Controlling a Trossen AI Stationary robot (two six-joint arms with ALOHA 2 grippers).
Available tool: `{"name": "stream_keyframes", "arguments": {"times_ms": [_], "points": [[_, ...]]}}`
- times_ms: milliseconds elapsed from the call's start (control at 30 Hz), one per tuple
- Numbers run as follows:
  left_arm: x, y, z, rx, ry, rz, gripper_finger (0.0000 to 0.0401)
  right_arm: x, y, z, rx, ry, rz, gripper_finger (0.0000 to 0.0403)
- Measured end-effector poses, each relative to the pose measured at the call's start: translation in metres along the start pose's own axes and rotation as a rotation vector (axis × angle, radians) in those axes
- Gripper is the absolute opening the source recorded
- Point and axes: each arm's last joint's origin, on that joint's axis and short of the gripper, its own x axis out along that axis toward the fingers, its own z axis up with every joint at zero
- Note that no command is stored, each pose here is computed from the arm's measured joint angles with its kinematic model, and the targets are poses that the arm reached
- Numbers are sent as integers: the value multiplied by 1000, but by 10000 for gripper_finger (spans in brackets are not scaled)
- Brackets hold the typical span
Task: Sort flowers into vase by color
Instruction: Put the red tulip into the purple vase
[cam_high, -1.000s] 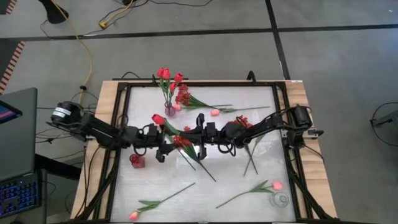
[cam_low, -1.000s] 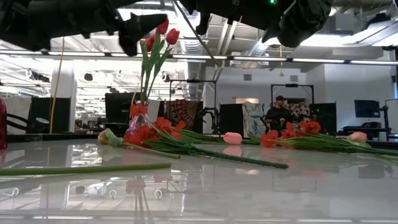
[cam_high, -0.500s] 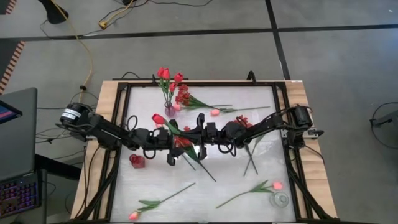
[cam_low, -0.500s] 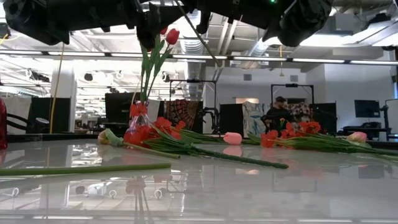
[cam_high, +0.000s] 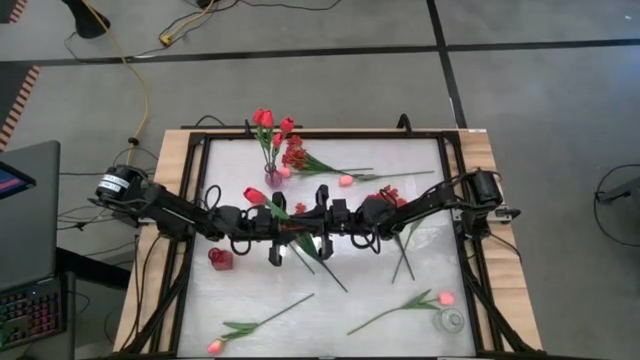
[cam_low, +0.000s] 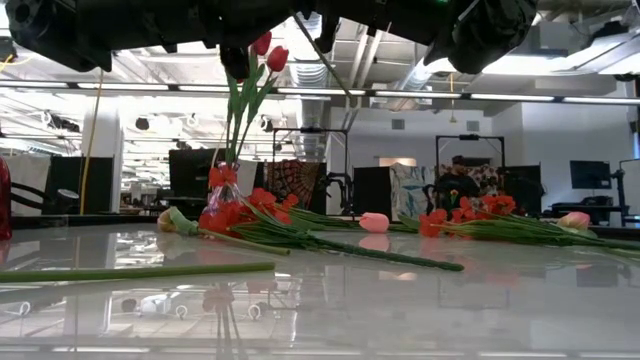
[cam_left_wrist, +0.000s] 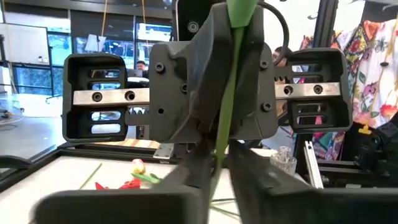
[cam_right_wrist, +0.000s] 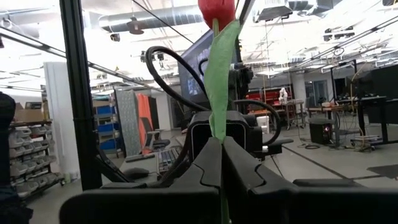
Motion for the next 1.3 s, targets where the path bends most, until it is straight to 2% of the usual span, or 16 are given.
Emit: {"name": "stream_keyframes", "arguments": {"times_ms": [67, 367, 533, 700, 800, 1033, 1300], "points": [[0, 0, 0, 5, 1, 0, 9, 0, 0, -1, -1, 5, 1, 37], [-1, 0, 1, 26, 34, 0, 1, 0, -2, -3, 32, 55, -9, 88], [-11, 2, 17, 62, 82, 8, 1, 0, -3, 4, 8, 120, -18, 155], [-29, 7, 37, 87, 160, 93, 0, -2, -8, 19, -33, 204, -38, 238], [-44, 12, 48, 94, 204, 155, 0, -4, -9, 28, -62, 261, -46, 271], [-75, 27, 72, 166, 230, 369, 0, -8, -10, 33, -72, 338, -62, 288], [-95, 59, 82, 164, 269, 494, 0, -10, -6, 29, -72, 385, -55, 287]]}}
